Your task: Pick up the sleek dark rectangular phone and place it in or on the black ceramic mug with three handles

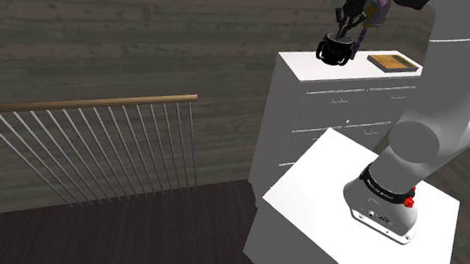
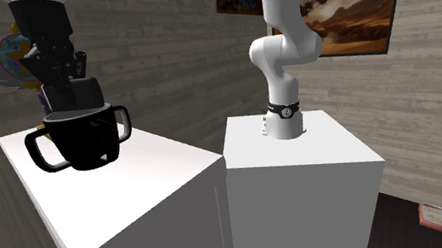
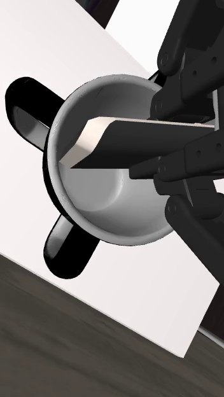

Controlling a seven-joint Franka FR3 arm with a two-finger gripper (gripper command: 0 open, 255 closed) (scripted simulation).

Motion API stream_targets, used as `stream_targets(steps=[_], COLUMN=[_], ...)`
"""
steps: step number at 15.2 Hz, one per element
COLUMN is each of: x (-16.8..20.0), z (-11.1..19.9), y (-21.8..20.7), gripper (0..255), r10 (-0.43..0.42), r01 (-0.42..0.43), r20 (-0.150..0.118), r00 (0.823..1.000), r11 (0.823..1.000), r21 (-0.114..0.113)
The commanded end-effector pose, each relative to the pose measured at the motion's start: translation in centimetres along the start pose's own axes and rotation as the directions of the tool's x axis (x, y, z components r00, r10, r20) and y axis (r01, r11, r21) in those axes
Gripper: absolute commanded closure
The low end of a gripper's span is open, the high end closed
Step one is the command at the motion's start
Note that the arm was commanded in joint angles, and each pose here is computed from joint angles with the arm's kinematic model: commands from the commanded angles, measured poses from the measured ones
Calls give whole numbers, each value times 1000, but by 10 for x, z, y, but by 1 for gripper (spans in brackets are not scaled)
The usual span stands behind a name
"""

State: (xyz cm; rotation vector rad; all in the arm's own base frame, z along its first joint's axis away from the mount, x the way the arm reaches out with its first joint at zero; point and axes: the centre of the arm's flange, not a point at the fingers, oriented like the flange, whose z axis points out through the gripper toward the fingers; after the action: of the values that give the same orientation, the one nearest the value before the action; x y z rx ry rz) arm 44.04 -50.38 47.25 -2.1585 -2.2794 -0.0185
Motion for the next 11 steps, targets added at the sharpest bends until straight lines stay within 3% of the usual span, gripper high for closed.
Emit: stream_targets(steps=[1,2,3,8,11], x=[0,0,0,0,0], z=[0,0,0,0,-40], y=[0,0,0,0,0], gripper=[255,255,0,0,0], r10=[0,0,0,0,0], r01=[0,0,0,0,0], r20=[0,0,0,0,0], r00=[1000,1000,1000,1000,1000], r11=[1000,1000,1000,1000,1000], r21=[0,0,0,0,0])
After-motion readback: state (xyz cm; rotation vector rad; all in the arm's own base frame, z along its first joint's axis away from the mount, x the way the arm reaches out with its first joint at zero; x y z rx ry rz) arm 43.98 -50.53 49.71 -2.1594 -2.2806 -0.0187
